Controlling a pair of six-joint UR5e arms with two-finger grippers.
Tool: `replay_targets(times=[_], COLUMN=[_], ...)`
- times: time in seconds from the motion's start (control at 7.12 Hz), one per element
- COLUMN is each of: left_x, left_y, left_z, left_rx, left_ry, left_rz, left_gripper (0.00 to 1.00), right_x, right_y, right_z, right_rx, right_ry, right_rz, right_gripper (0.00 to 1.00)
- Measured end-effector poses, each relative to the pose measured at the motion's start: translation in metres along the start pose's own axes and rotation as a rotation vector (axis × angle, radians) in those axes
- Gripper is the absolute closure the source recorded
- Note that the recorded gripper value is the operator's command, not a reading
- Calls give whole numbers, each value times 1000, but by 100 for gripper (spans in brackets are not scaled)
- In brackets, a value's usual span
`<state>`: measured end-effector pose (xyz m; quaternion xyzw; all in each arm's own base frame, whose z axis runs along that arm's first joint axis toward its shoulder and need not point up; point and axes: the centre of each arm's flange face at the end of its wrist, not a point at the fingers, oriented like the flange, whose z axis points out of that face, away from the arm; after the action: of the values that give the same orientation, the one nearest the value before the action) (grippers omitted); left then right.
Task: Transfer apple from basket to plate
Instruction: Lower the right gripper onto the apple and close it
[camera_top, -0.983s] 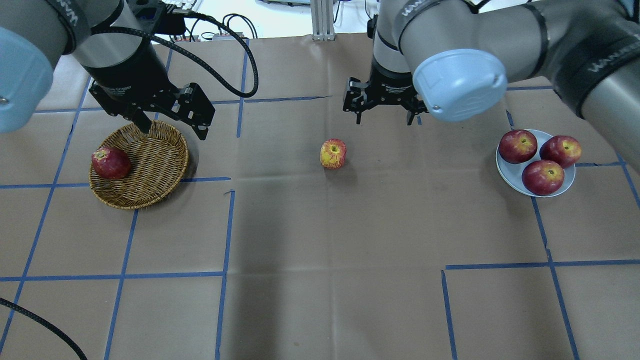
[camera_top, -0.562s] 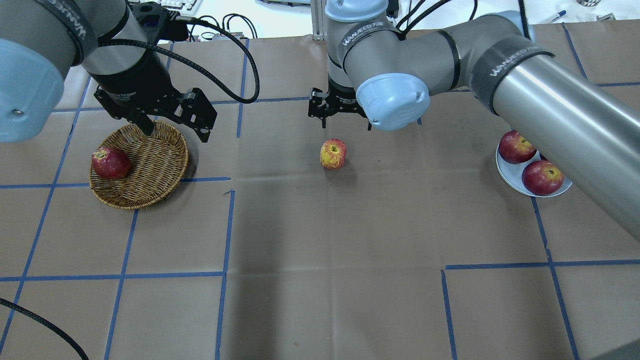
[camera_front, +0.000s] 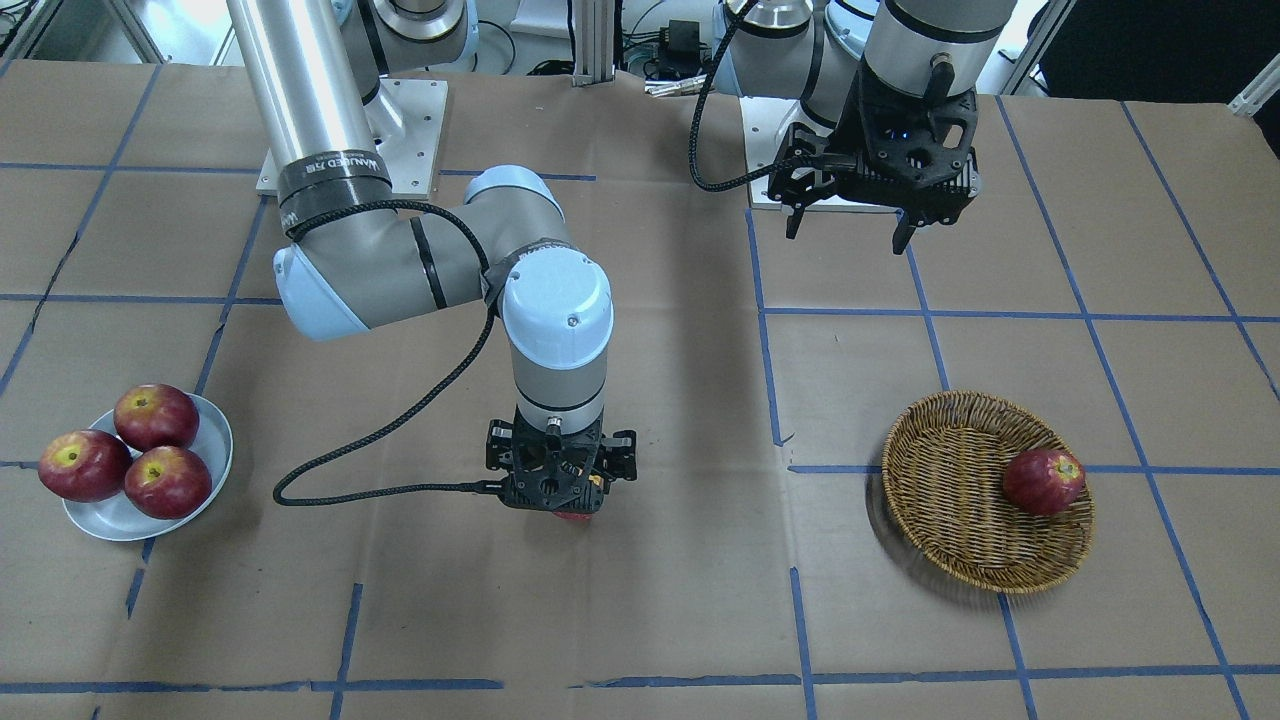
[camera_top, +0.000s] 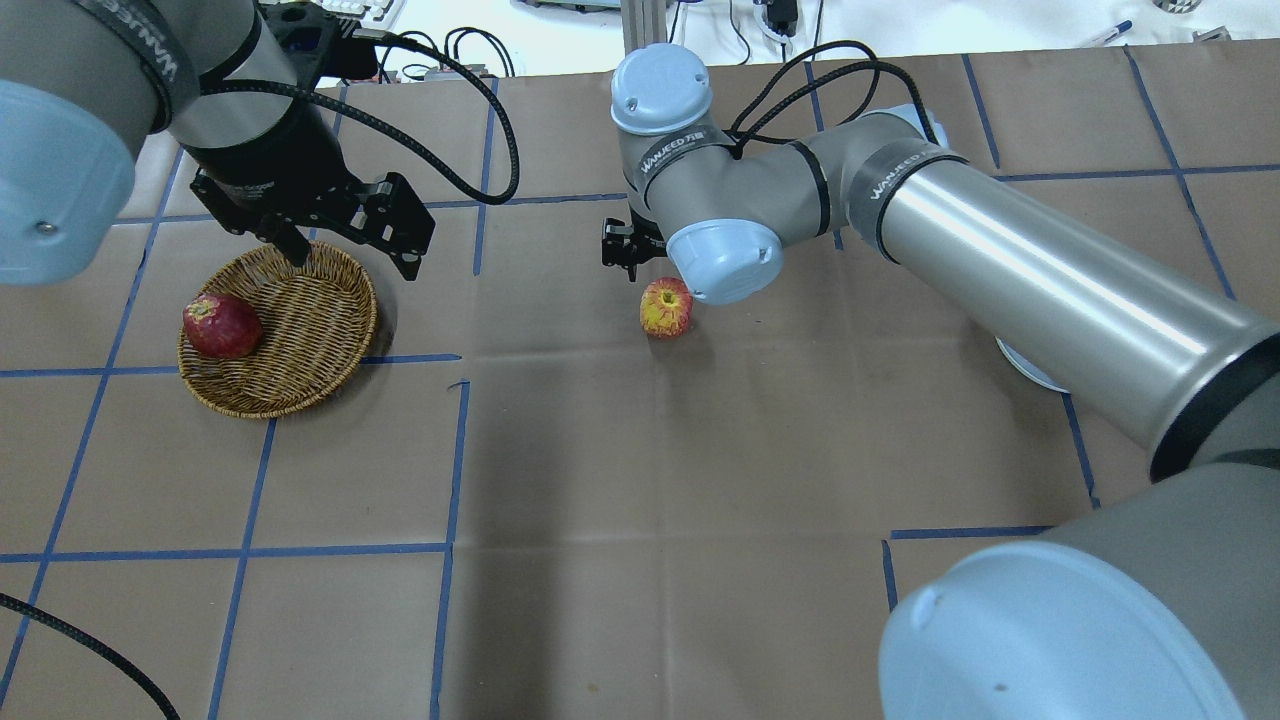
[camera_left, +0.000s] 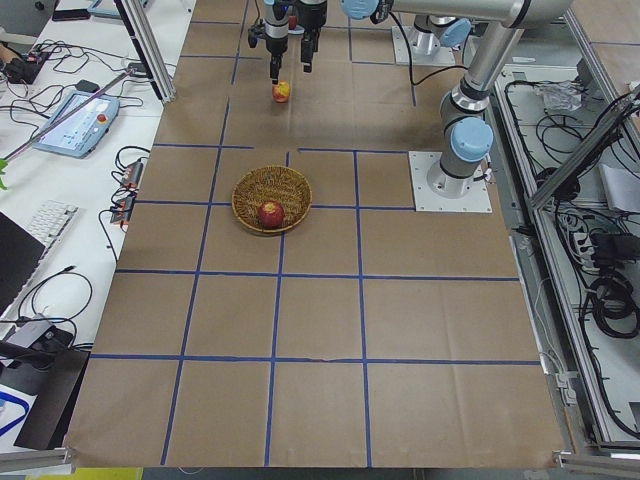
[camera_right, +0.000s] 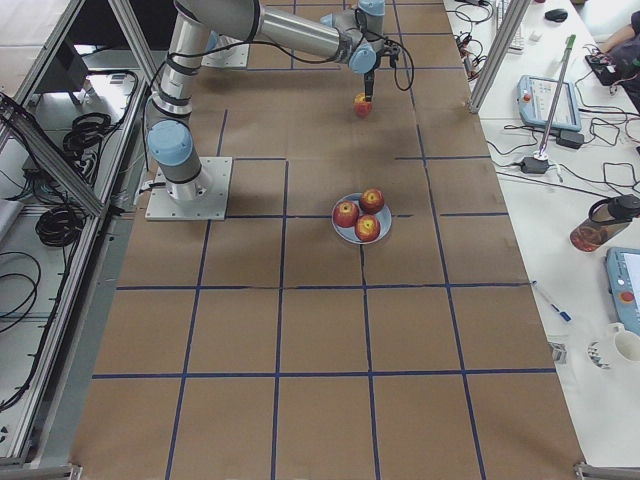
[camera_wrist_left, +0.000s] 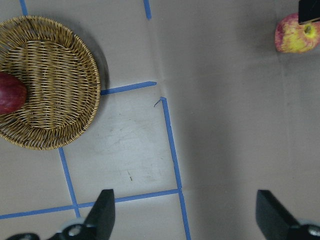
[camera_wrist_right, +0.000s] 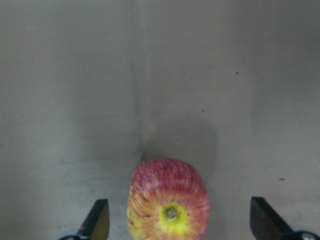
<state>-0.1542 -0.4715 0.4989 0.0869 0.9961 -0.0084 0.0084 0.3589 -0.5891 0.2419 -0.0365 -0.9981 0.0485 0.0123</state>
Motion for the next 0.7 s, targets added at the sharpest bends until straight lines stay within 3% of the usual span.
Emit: replay_targets(times=[0.42, 0.56, 0.7], left_x=[0, 0, 0], left_y=[0, 0, -1], left_z=[0, 1, 2], left_rx=[-1, -2, -4], left_ry=[2, 2, 4], left_rz=[0, 1, 1], left_gripper=[1, 1, 1], right_x=[-10, -10, -8], right_y=[5, 12, 17], right_z=[51, 60, 64], right_rx=[-18, -34, -44], right_ry=[15, 22, 27], right_rz=[-16, -20, -21], right_gripper=[5, 23, 29])
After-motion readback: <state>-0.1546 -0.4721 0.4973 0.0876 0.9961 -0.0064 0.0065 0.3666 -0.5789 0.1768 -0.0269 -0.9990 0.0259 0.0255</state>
